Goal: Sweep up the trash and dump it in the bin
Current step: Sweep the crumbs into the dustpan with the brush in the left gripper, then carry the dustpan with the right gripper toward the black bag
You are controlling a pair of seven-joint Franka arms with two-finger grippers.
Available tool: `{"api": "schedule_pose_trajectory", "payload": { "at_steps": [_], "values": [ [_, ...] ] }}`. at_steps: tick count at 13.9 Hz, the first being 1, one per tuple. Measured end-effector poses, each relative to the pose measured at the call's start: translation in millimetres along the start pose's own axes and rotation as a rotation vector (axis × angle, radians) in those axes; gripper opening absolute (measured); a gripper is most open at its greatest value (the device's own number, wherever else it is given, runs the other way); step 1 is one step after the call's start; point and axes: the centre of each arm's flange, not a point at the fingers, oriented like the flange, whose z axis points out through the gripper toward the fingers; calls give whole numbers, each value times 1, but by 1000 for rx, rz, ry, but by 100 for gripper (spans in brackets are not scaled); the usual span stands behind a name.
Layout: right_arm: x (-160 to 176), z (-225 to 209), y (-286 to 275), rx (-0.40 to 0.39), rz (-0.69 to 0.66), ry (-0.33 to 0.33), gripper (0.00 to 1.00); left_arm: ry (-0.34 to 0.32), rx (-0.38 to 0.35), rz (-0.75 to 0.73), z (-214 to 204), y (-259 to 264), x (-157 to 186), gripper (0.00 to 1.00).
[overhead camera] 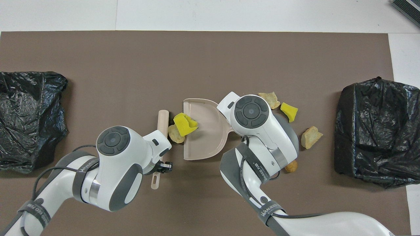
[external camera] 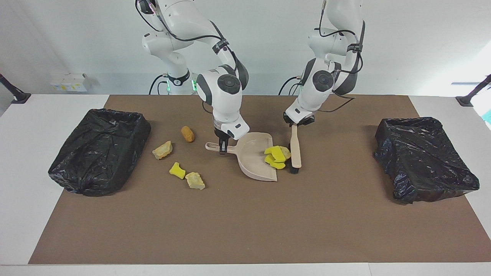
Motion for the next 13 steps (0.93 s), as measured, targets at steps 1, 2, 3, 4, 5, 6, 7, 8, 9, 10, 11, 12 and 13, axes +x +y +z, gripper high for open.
{"api": "schedule_pose_trajectory", "payload": {
  "at_steps": [1, 2, 3, 4, 5, 6, 7, 8, 9, 10, 11, 12, 13],
  "values": [
    [0, 0, 0, 0, 0, 0, 32, 2, -13, 4, 1, 9, -3, 26],
    [0, 0, 0, 1, 0, 0, 32, 10, -27, 8, 1, 16, -4, 26],
    [0, 1, 0, 1, 0, -1, 32, 21, -42, 12, 1, 24, -6, 26],
    [0, 1, 0, 1, 0, -1, 32, 32, -59, 16, 0, 31, -7, 26],
    [0, 1, -1, 2, 0, -1, 32, 43, -79, 18, -1, 39, -8, 26],
    [0, 1, -1, 3, -1, -1, 32, 49, -99, 19, -3, 47, -9, 26],
    [0, 2, -1, 4, 0, -2, 32, 53, -109, 21, -6, 52, -9, 26],
    [-1, 2, -1, 5, 0, -3, 32, 56, -115, 22, -9, 54, -8, 26],
    [-1, 3, -1, 6, 0, -3, 32, 56, -117, 22, -10, 55, -7, 26],
    [-1, 3, -1, 7, 1, -4, 32, 45, -116, 21, -13, 56, -7, 26],
    [-2, 3, -1, 6, 1, -3, 32, 12, -111, 14, -16, 56, -9, 26],
    [-2, 2, 0, 4, 2, -2, 32, -31, -103, -1, -24, 55, -11, 26],
    [-3, 0, 1, 1, -8, 0, 32, -63, -86, -22, -35, 53, -14, 26]
  ]
}}
